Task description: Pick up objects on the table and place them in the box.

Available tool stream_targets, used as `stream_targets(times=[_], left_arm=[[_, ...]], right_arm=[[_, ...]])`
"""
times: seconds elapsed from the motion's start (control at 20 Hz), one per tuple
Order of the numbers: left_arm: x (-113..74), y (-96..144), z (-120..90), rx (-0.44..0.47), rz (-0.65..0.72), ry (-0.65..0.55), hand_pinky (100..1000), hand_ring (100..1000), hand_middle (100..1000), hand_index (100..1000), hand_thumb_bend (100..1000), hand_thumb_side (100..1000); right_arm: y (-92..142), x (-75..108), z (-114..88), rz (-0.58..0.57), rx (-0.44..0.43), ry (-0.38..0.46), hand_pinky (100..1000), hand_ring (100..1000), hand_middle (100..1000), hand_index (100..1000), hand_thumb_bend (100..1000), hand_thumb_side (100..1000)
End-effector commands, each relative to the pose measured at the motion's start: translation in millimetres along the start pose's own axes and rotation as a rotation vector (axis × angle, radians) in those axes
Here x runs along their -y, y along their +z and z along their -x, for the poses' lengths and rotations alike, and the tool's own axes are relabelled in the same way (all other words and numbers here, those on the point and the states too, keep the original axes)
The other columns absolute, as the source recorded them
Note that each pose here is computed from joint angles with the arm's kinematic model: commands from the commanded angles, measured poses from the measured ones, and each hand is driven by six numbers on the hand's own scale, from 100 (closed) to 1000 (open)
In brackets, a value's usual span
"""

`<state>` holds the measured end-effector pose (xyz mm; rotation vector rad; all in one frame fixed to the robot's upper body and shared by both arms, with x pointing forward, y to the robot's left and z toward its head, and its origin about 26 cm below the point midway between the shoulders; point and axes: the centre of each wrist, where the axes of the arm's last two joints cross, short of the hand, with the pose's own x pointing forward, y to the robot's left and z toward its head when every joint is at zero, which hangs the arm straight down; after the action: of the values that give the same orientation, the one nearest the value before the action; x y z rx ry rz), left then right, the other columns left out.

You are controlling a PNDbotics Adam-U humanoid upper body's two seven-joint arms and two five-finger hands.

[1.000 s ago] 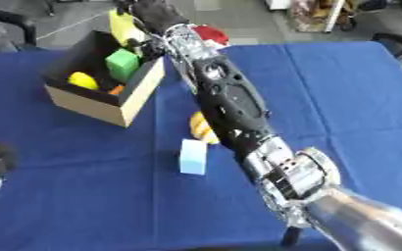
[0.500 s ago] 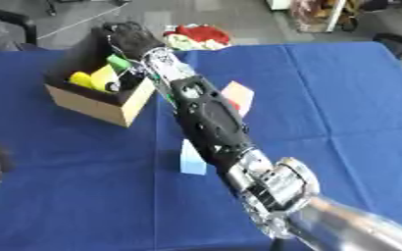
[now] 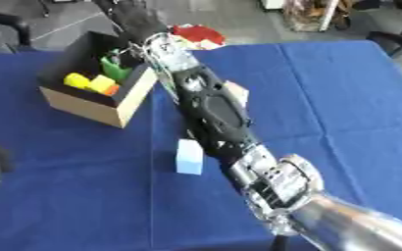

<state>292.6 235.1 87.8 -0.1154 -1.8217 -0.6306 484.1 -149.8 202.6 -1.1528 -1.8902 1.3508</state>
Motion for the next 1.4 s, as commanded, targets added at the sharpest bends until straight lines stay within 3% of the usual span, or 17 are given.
stream_targets(times=[0.05,0.2,0.4,0.6,0.8,1.05,1.4], left_arm=[[-7.2,2,-4,0.005,-0.018,-0.026,736,660,653,728,100,277],[-8.5,4,-3,-0.004,-0.024,-0.032,736,660,653,728,100,278],[-8.9,5,-1,-0.01,-0.025,-0.035,736,660,653,728,100,279],[-10.2,6,-1,-0.015,-0.031,-0.039,736,660,653,728,100,279],[-9.4,6,0,-0.016,-0.029,-0.037,736,660,653,729,100,281],[-9.6,7,0,-0.017,-0.032,-0.036,736,659,653,729,100,281],[-9.2,7,0,-0.018,-0.033,-0.033,736,658,653,729,100,285]], right_arm=[[13,30.7,35,-0.091,0.085,-0.071,889,790,753,928,401,245],[33,46.6,60,-0.281,0.163,-0.112,906,826,806,949,411,273],[58,50.9,84,-0.521,0.141,-0.135,919,856,858,961,430,331],[72,37.6,98,-0.691,0.077,-0.154,923,872,884,970,454,356],[80,12.3,106,-0.845,0.017,-0.15,935,905,948,998,486,380],[85,-10.7,112,-0.922,-0.09,-0.108,947,942,986,1000,521,371],[89,-22.9,119,-0.839,-0.226,-0.017,935,943,974,996,540,352]])
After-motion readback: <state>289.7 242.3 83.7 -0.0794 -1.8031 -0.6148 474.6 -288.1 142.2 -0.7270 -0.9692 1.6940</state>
